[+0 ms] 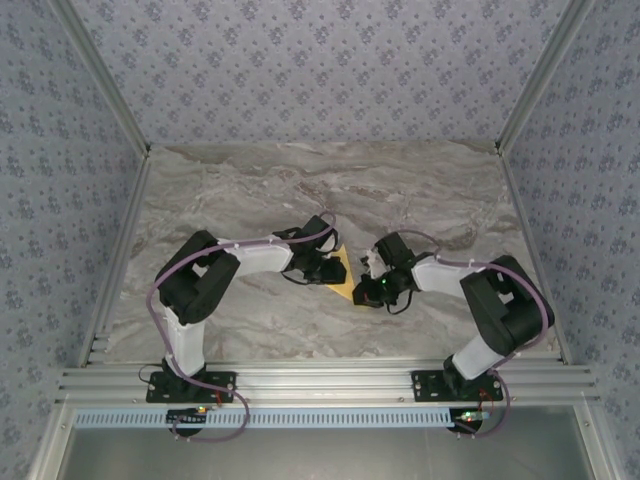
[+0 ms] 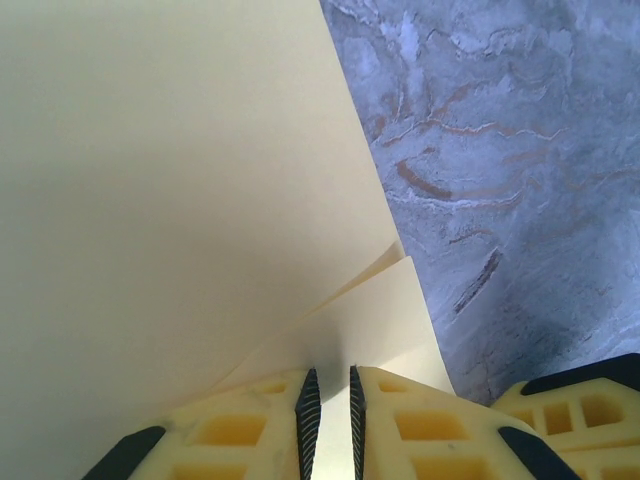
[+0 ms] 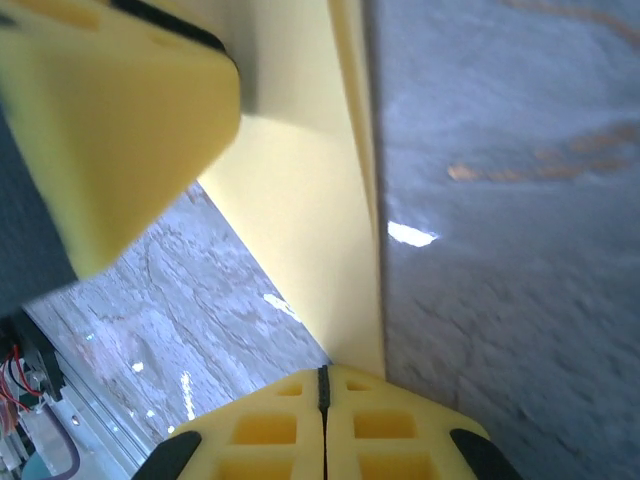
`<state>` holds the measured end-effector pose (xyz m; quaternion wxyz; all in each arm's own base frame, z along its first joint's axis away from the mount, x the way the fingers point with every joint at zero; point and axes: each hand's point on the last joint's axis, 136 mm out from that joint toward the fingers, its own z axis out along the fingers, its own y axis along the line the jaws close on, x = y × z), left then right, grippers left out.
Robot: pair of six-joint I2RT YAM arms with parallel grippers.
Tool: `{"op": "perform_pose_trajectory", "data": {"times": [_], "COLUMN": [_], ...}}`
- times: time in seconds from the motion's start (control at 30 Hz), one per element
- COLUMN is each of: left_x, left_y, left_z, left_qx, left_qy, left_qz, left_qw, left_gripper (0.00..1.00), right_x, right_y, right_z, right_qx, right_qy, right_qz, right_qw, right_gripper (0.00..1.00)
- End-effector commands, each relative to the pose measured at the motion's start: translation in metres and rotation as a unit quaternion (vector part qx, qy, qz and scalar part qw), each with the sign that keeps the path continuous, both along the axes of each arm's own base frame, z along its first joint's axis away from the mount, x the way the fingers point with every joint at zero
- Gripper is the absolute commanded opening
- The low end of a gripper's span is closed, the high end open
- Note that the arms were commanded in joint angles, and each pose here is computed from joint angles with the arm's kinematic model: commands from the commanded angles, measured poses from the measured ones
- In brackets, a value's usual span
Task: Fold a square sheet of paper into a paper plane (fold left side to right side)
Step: Third fold the triangle at the center of the table.
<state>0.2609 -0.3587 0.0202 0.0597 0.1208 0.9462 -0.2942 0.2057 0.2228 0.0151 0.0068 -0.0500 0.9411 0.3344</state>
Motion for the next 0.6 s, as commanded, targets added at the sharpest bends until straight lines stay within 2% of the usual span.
{"op": "perform_pose_trajectory", "data": {"times": [0.0, 0.2, 0.33, 0.57], "left_x": [-0.009, -0.005, 0.003, 0.014], "left_y": [0.022, 0.013, 0.004, 0.029], "left_z": [-0.025, -0.007, 0.032, 0.09], "left_qx": [0.048, 0.021, -0.028, -0.082], "left_qy": [0.019, 0.011, -0.008, -0.05], "left_qz": [0.01, 0.004, 0.003, 0.042], "left_qw": [0.999, 1.0, 1.0, 0.995], "left_gripper": [0.2, 0.22, 0.26, 0.43], "right_x": [-0.024, -0.02, 0.001, 0.049], "right_y": [-0.027, -0.025, -0.013, -0.002], "right_z": [-0.014, 0.005, 0.038, 0.059], "right_qx": [-0.04, -0.015, 0.016, 0.016], "right_qy": [0.04, 0.017, -0.044, -0.146], "right_qz": [-0.026, -0.02, 0.0, 0.038], "right_qw": [0.998, 1.0, 0.999, 0.988], "right_gripper": [0.07, 0.07, 0.11, 0.32]}}
